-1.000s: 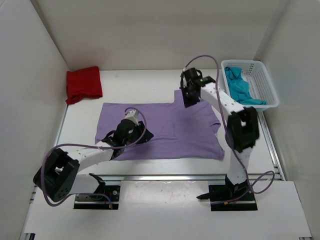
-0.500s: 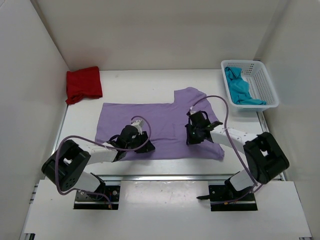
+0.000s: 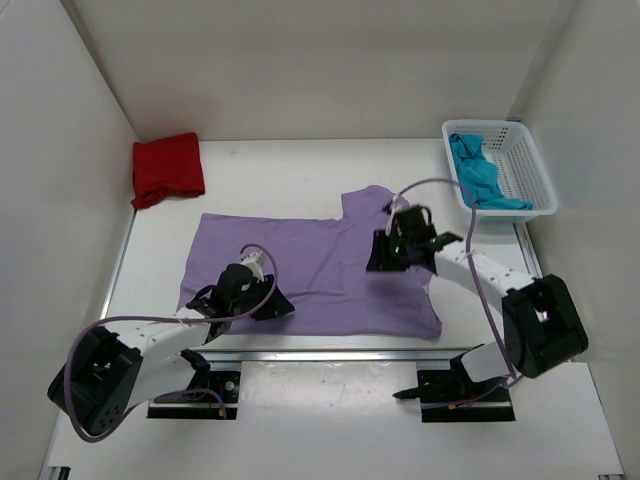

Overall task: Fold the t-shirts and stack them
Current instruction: Grap the side of the flattened tshirt furthest away from the robot with both arms

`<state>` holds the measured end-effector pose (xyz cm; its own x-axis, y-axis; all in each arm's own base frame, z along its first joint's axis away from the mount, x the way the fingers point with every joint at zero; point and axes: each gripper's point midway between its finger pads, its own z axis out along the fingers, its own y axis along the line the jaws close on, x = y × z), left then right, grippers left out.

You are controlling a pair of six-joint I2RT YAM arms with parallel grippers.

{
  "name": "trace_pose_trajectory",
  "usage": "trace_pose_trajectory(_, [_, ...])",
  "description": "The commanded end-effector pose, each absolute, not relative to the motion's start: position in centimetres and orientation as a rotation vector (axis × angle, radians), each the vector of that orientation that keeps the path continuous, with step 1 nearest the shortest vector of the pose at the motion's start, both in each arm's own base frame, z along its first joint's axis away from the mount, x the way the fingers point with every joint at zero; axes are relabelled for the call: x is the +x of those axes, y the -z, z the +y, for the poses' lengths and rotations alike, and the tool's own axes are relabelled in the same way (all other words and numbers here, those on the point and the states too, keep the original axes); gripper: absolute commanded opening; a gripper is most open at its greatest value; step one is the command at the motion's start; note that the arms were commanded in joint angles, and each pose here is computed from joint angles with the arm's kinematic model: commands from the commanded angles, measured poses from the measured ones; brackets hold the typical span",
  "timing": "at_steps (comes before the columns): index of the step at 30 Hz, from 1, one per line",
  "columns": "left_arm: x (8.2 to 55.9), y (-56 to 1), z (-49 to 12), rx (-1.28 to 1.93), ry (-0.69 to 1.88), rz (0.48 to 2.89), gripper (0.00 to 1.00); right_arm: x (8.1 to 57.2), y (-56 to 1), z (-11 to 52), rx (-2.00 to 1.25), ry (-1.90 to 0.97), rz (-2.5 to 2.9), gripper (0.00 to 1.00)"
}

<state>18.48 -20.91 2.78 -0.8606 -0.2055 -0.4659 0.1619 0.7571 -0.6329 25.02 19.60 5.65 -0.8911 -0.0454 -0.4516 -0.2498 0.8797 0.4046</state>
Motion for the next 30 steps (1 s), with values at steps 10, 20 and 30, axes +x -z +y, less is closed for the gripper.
trace_pose_trajectory(10, [22.4,-6.4,-20.7,-0.068,0.956,2.317,0.44,52.9,-9.8,11.2,0.056,-0.365,2.330,0.24])
trace_pose_trajectory(20, [23.9,-6.1,-20.8,-0.089,0.938,2.329,0.44,55.6,-4.7,12.1,0.030,-0.427,2.455,0.40])
trace_pose_trajectory(30, [24.7,-6.7,-20.5,-0.117,0.924,2.312,0.44,53.7,-2.3,12.8,0.004,-0.444,2.549,0.36])
